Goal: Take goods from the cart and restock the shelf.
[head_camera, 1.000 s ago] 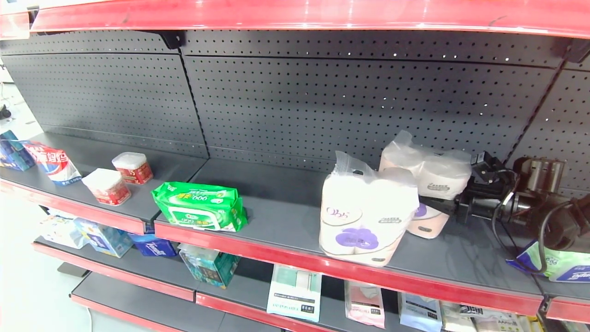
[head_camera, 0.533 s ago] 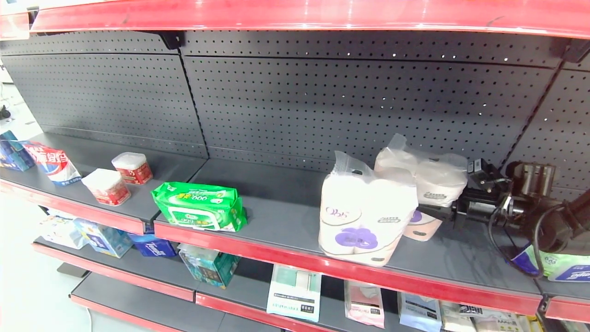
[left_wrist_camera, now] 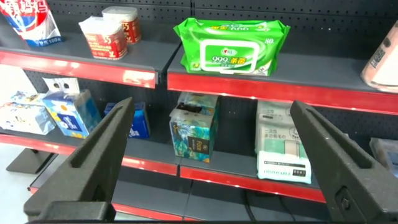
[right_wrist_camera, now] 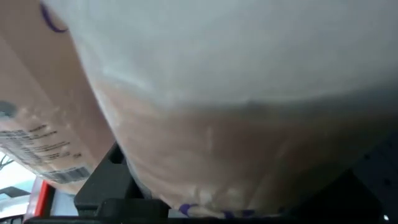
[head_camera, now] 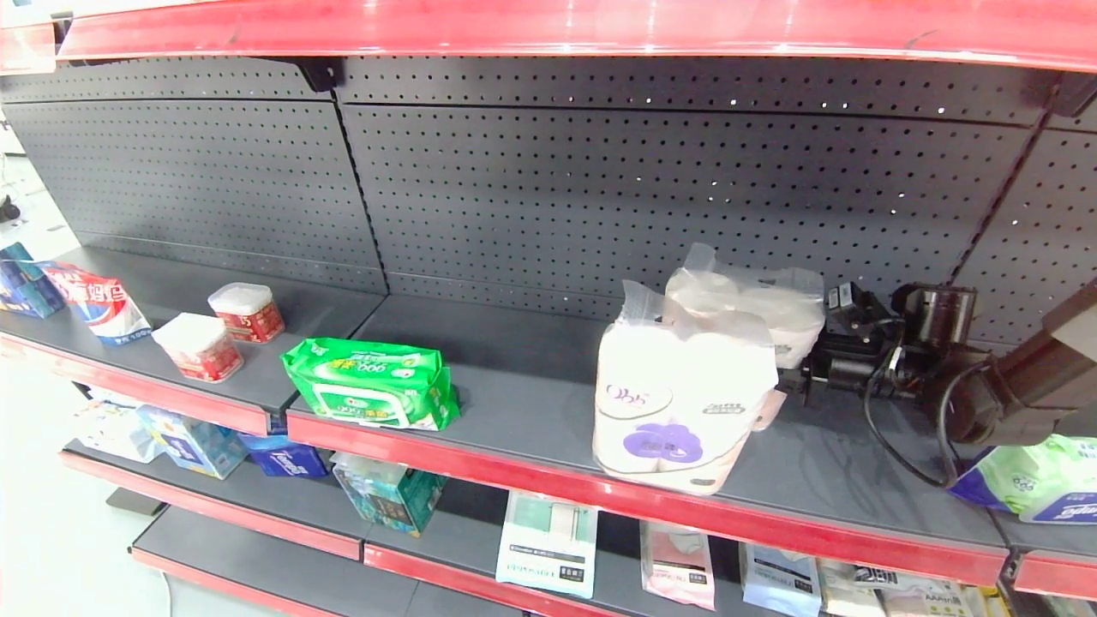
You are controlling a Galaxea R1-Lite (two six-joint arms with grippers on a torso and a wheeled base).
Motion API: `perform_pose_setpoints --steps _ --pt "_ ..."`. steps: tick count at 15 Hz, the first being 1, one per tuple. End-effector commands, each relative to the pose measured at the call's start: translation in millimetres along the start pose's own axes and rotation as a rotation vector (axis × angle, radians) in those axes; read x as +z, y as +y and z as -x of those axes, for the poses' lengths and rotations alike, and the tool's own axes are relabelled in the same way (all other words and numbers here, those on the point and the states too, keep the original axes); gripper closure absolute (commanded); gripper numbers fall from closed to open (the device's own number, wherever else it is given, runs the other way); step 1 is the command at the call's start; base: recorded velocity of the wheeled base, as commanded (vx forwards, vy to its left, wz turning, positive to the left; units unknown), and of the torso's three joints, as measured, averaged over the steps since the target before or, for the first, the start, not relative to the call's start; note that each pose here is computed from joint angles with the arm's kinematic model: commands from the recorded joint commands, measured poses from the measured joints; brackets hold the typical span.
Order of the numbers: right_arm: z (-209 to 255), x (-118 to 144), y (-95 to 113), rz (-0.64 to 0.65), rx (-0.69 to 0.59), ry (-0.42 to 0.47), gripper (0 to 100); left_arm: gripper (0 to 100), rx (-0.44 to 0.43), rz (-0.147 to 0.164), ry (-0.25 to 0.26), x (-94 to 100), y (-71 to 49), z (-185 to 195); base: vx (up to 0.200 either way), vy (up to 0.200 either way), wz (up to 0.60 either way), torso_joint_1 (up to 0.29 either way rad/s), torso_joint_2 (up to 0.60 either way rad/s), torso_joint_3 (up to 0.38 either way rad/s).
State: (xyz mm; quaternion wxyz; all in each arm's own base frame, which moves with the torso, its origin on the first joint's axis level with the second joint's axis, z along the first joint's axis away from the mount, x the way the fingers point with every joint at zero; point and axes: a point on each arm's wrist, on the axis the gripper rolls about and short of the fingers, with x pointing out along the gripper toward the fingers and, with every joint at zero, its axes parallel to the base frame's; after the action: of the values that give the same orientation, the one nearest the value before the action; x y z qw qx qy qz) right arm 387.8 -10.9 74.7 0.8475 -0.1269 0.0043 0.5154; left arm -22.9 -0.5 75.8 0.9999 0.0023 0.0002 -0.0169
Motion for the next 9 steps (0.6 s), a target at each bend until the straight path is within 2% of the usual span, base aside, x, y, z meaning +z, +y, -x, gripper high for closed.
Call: perform_pose_setpoints --steps 1,9 --pt "-5.9 -4.9 -5.2 0.004 0.018 -0.011 100 0 0.000 0.000 0.000 0.0 0.0 0.0 0.000 0.000 0.00 0.000 0.00 0.000" --pt "-29.8 -4.4 -4.9 0.005 0.075 -0.032 100 0 0.000 0.000 0.000 0.0 0.0 0.0 0.000 0.000 0.00 0.000 0.00 0.000"
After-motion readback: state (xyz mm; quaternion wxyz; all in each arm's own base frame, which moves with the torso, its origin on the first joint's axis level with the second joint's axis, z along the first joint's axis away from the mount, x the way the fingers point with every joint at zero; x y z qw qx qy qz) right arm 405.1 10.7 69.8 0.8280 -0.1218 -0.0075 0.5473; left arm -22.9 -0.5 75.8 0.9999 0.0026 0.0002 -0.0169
